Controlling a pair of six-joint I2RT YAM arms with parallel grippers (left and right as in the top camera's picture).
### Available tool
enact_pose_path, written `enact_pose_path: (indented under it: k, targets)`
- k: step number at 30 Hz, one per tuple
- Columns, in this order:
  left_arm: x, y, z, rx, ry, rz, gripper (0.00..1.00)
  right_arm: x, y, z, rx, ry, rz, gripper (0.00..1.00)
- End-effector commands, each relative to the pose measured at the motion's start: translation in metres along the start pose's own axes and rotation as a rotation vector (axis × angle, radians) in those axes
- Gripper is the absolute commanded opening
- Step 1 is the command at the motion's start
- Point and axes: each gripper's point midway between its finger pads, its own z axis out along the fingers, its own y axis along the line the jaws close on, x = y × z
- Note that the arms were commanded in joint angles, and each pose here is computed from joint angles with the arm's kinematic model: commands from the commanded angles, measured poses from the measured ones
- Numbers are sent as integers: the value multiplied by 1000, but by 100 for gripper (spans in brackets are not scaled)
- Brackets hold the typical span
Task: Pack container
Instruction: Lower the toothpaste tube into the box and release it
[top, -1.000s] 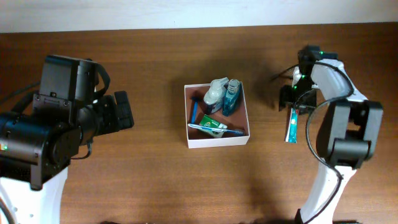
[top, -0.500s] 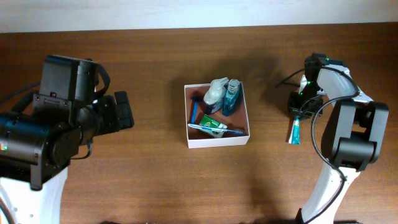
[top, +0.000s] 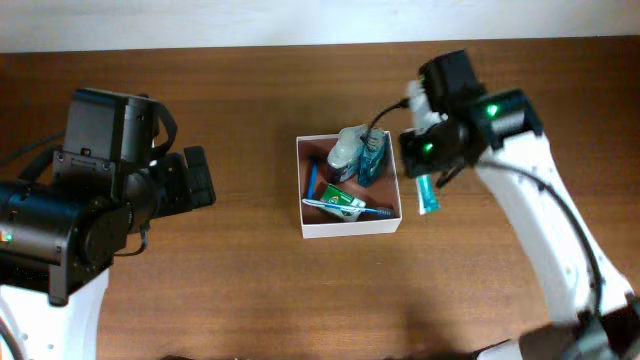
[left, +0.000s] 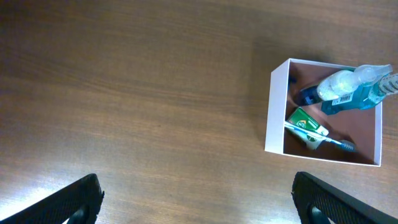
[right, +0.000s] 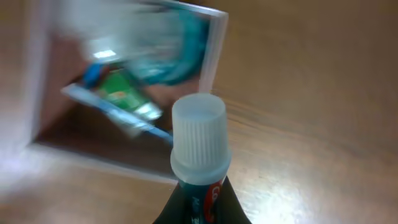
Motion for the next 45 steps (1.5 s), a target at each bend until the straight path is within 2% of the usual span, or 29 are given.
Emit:
enact_pose_path:
  k: [1,5,8,10,16,17,18,22,23,24,26,32,35,37,40,45]
  targets:
    - [-1,4,-4,-10,-17,7,99,5,57,-12,-54,-37,-395,4]
    - [-1,4,-4,-10,-17,7,99,0,103,8,-87,-63,-787,4]
    - [-1,4,-4,-10,-17,7,99,-7,109,31,-88,-53,-956,4]
    - [-1,4,-4,-10,-17,7,99,-3,104,49,-94,1,-1029,4]
    - [-1,4,-4,-10,-17,7,99,7,96,93,-127,122,-1051,4]
    - [-1,4,-4,-10,-17,7,99,9,96,99,-131,139,-1053,7]
    - [-1,4,-4,-10,-17,7,99,9,96,102,-132,143,-1053,24]
    - [-1,4,-4,-10,-17,7,99,1,101,93,-121,106,-1009,47]
    - [-1,4,-4,-10,-17,7,99,-3,103,85,-116,89,-977,99]
    - [-1,4,-4,-10,-17,7,99,-6,104,77,-111,74,-943,99]
    - [-1,4,-4,-10,-17,7,99,-16,109,37,-100,22,-748,99]
    - [-1,4,-4,-10,-17,7,100,-21,118,-61,-160,-111,-606,99]
    - [-1,4,-4,-10,-17,7,100,-20,115,-108,-180,-183,-387,99]
    - [-1,4,-4,-10,-17,7,100,-4,111,-123,-199,-158,-272,99]
    - [-1,4,-4,-10,-17,7,99,14,83,-139,-114,-145,-245,99]
    - [-1,4,-4,-10,-17,7,99,31,30,-203,-53,-345,-102,99]
